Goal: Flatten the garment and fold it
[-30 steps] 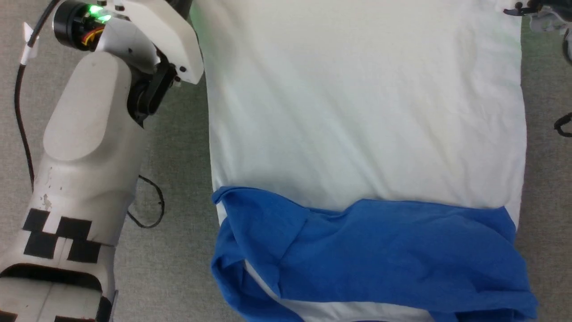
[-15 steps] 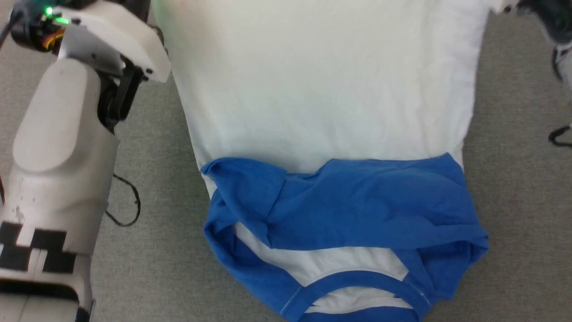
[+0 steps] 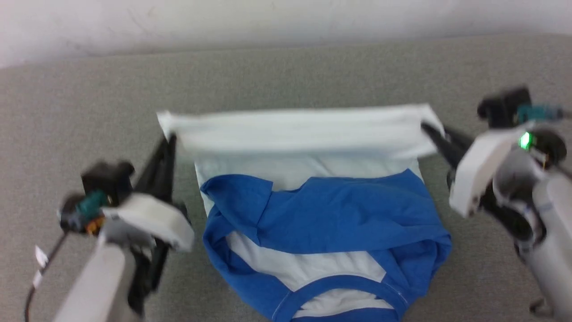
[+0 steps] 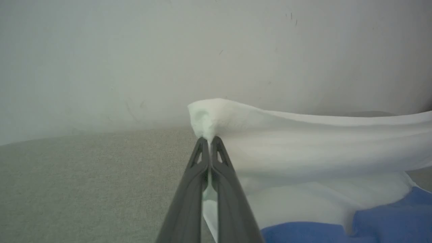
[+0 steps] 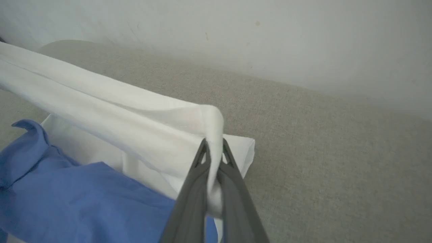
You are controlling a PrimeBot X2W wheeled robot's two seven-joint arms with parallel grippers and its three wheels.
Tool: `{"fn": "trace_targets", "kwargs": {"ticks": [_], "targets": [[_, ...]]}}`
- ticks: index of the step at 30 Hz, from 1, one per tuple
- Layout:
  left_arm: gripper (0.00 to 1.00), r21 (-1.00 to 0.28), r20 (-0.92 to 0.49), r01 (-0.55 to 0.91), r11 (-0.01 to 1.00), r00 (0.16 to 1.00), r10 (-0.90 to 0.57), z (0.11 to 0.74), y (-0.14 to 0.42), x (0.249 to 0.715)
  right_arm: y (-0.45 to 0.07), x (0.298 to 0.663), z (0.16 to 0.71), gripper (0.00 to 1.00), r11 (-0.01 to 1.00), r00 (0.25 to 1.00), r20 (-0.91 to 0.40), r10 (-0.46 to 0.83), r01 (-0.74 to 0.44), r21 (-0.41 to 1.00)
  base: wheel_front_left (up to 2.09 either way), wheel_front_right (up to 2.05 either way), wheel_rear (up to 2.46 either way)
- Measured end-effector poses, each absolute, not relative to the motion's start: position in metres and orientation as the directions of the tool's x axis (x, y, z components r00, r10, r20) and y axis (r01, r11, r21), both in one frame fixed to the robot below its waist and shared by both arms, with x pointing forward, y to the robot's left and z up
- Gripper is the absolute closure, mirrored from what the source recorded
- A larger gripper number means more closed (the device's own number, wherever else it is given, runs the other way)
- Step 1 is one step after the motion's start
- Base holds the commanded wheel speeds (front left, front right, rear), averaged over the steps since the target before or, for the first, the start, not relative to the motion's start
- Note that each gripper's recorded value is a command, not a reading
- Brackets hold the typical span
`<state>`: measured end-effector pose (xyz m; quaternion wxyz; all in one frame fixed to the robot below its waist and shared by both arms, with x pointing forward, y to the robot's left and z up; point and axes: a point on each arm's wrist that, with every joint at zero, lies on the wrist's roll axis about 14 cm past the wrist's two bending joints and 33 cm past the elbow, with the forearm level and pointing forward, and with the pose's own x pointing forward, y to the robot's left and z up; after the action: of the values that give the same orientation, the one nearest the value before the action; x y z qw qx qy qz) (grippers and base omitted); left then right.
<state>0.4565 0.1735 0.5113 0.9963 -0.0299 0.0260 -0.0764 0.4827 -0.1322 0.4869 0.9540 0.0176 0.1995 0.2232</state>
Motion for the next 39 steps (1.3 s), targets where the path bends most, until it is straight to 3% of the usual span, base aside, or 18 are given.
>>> {"fn": "trace_targets", "kwargs": {"ticks": [9, 16, 17, 20, 21, 22, 23, 24, 26, 28, 33, 39], "targets": [[1.00, -0.172, -0.203, 0.150, 0.974, 0.962, -0.184, 0.480, 0.151, 0.378, -0.154, 0.388, 0.456, 1.00, 0.926, 0.806, -0.458, 0.374, -0.295, 0.237, 0.00, 0.00, 0.00], [1.00, -0.207, -0.325, 0.121, 0.971, 0.928, -0.184, 0.451, 0.148, 0.339, -0.164, 0.341, 0.431, 1.00, 0.937, 0.789, -0.532, 0.308, -0.157, 0.311, 0.00, 0.00, 0.00], [1.00, -0.208, -0.341, 0.115, 0.971, 0.922, -0.182, 0.446, 0.149, 0.334, -0.165, 0.336, 0.427, 0.96, 0.938, 0.784, -0.543, 0.301, -0.139, 0.319, 0.00, 0.00, 0.00], [1.00, -0.228, -0.392, 0.095, 0.969, 0.902, -0.181, 0.432, 0.148, 0.319, -0.167, 0.321, 0.415, 0.46, 0.935, 0.773, -0.571, 0.278, -0.082, 0.345, 0.00, 0.00, 0.00], [1.00, -0.238, -0.411, 0.086, 0.967, 0.894, -0.181, 0.427, 0.147, 0.314, -0.167, 0.316, 0.410, 0.00, 0.934, 0.765, -0.583, 0.274, -0.065, 0.353, 0.00, 0.00, 0.00], [1.00, -0.248, -0.426, 0.076, 0.966, 0.887, -0.180, 0.422, 0.147, 0.309, -0.167, 0.310, 0.406, 0.00, 0.933, 0.757, -0.595, 0.269, -0.051, 0.357, 0.00, 0.00, 0.00], [0.89, -0.258, -0.440, 0.070, 0.964, 0.880, -0.181, 0.418, 0.146, 0.305, -0.168, 0.306, 0.402, 0.00, 0.932, 0.751, -0.606, 0.262, -0.034, 0.362, 0.00, 0.00, 0.00], [0.71, -0.270, -0.451, 0.067, 0.961, 0.873, -0.188, 0.414, 0.145, 0.301, -0.168, 0.301, 0.399, 0.00, 0.930, 0.746, -0.614, 0.258, -0.020, 0.367, 0.00, 0.00, 0.00], [0.52, -0.292, -0.470, 0.060, 0.954, 0.860, -0.198, 0.408, 0.142, 0.293, -0.167, 0.294, 0.394, 0.00, 0.929, 0.737, -0.626, 0.256, -0.009, 0.369, 0.00, 0.00, 0.00], [0.01, -0.303, -0.476, 0.044, 0.952, 0.859, -0.191, 0.405, 0.142, 0.288, -0.166, 0.290, 0.394, 0.00, 0.928, 0.736, -0.626, 0.257, -0.005, 0.374, 0.00, 0.00, 0.00], [0.00, -0.289, -0.425, 0.000, 0.957, 0.896, -0.129, 0.413, 0.157, 0.288, -0.174, 0.284, 0.406, 0.00, 0.932, 0.764, -0.600, 0.235, -0.002, 0.363, 0.00, 0.00, 0.00], [0.00, -0.204, -0.226, -0.038, 0.978, 0.974, -0.010, 0.450, 0.187, 0.305, -0.188, 0.297, 0.444, 0.00, 0.944, 0.840, -0.507, 0.193, -0.018, 0.330, 0.00, 0.00, 0.00]]}}
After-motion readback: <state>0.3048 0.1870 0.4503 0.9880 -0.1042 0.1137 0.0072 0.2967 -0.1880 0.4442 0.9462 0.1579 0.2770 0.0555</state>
